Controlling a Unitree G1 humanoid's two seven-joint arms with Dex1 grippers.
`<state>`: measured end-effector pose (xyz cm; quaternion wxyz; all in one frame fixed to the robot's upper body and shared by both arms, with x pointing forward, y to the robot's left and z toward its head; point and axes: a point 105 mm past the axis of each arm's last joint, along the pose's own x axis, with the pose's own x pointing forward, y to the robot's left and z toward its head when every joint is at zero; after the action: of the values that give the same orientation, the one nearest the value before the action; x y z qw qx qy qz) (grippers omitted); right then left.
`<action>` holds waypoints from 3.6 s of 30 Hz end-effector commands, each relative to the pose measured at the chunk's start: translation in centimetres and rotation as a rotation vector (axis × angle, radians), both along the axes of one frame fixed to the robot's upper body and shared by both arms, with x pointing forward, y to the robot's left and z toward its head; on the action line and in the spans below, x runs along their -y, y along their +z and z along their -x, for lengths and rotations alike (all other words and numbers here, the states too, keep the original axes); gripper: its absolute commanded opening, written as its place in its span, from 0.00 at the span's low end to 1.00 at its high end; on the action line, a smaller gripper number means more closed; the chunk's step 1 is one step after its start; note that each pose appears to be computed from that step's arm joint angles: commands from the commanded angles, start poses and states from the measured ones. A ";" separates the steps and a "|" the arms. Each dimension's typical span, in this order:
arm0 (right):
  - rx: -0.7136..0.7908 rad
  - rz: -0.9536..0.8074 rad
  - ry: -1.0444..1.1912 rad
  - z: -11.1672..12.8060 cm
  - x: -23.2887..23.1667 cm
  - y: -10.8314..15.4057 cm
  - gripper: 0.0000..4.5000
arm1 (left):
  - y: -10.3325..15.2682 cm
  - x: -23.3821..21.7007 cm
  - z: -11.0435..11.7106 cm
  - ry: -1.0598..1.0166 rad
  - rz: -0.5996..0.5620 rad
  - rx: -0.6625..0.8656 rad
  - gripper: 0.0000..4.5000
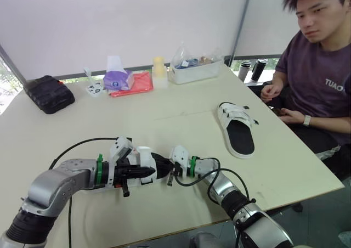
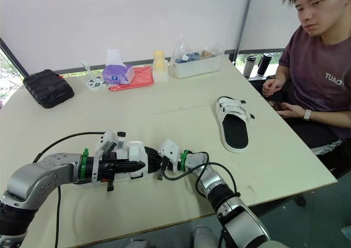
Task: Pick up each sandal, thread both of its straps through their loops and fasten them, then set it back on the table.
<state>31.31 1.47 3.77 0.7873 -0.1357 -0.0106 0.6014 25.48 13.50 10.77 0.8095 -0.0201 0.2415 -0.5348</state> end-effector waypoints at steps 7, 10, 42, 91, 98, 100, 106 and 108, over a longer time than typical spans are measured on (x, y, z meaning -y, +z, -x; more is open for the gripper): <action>-0.280 0.298 -0.057 3.3 3.9 -9.8 0.00 | -1.4 -1.0 -0.4 0.040 -0.077 0.010 0.00; -0.279 0.299 -0.057 3.3 3.9 -9.8 0.00 | -1.4 -1.1 -0.9 0.051 -0.087 0.033 0.00; -0.277 0.329 -0.034 3.2 4.0 -10.0 0.00 | 2.7 -3.8 7.5 0.103 0.003 -0.156 0.80; -0.275 0.344 -0.015 3.6 4.0 -10.2 0.00 | 1.6 1.6 7.2 -0.131 0.228 -0.300 0.01; -0.274 0.347 -0.016 3.6 4.2 -10.3 0.00 | 4.8 1.8 2.1 0.076 0.483 -0.256 0.01; -0.274 0.346 -0.018 3.6 4.2 -10.3 0.00 | 4.6 1.6 0.9 0.164 0.540 -0.301 0.01; -0.279 0.341 -0.026 3.8 4.3 -10.4 0.00 | 2.2 1.5 -0.2 0.358 0.582 -0.445 0.21; -0.281 0.340 -0.030 3.8 4.4 -10.5 0.00 | 2.7 1.7 0.3 0.329 0.595 -0.436 0.42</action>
<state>31.11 2.01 3.52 0.7757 -0.1485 -0.0126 0.6133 25.41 11.80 12.04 0.7743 -0.4035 0.2600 -0.4124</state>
